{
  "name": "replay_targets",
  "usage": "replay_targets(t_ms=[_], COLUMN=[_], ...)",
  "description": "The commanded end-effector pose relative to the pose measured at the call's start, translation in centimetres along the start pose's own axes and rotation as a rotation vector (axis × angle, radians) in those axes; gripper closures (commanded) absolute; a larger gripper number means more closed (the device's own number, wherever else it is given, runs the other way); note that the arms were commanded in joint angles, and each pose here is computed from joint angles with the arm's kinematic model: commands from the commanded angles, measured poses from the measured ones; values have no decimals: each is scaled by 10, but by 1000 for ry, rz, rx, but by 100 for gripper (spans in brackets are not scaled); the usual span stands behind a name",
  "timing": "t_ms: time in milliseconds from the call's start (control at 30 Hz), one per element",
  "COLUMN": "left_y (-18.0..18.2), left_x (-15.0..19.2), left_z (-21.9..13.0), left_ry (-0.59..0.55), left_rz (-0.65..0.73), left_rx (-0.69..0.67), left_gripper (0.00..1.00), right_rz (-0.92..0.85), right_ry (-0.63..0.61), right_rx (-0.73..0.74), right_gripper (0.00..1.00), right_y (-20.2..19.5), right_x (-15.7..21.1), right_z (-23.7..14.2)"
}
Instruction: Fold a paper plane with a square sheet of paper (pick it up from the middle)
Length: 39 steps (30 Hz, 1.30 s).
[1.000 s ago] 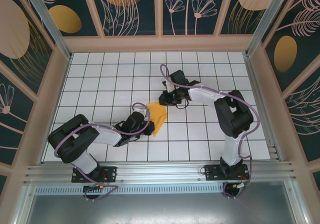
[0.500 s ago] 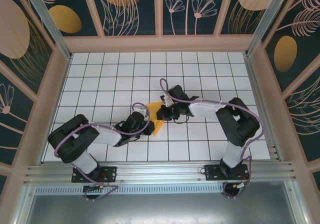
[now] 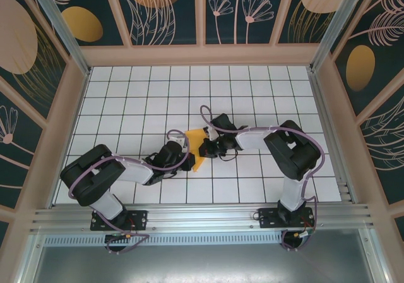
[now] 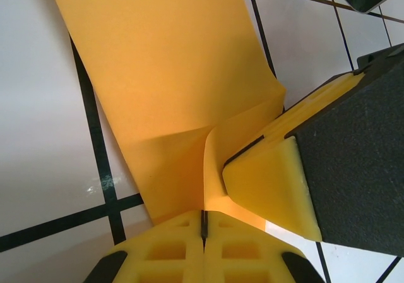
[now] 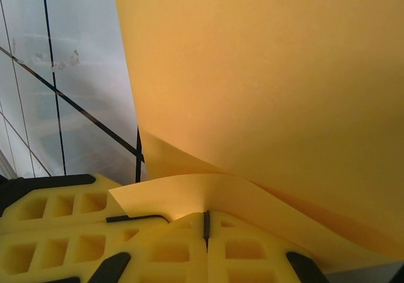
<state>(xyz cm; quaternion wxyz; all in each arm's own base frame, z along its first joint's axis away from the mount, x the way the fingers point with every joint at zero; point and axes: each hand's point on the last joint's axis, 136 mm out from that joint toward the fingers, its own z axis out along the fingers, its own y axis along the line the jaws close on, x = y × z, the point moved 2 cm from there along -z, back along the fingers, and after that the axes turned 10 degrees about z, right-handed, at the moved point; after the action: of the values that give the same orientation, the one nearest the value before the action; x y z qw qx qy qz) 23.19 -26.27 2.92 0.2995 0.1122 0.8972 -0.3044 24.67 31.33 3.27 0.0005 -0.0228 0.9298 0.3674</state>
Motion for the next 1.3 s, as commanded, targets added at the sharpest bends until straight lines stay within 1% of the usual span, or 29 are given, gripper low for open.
replay_targets(t_ms=[0, 167, 267, 333, 533, 667, 767, 867, 1000, 1133, 1267], left_y=[8, 7, 7, 7, 8, 7, 7, 8, 9, 9, 9], left_x=[15, 16, 17, 17, 17, 17, 18, 19, 19, 18, 18], left_z=[1, 2, 3, 2, 2, 2, 2, 2, 2, 1, 1], left_ry=[58, 63, 67, 68, 70, 71, 73, 79, 79, 75, 74], left_rz=[-14, -14, -14, -14, -14, -16, -13, -11, -14, -15, -16], left_rx=[-13, -7, -7, -5, -10, -10, -10, -14, -16, -17, -17], left_gripper=[99, 99, 99, 99, 99, 100, 100, 100, 100, 100, 100], right_rz=[10, -32, -29, -22, 15, 39, 72, 86, 59, 32, 37], right_ry=[-11, -57, -97, -103, -93, -102, -102, -108, -136, -166, -152], right_rx=[46, -50, -75, -79, -57, -4, 71, 97, 60, -34, -49], right_gripper=[93, 92, 91, 91, 92, 92, 92, 93, 92, 91, 92], right_y=[-15, 16, 20, 17, -2, -18, -36, -42, -24, 0, -1], right_x=[0, -9, -14, -14, -14, -17, -17, -17, -23, -31, -33], right_z=[4, -20, -34, -37, -29, -20, -14, -16, -30, -49, -47])
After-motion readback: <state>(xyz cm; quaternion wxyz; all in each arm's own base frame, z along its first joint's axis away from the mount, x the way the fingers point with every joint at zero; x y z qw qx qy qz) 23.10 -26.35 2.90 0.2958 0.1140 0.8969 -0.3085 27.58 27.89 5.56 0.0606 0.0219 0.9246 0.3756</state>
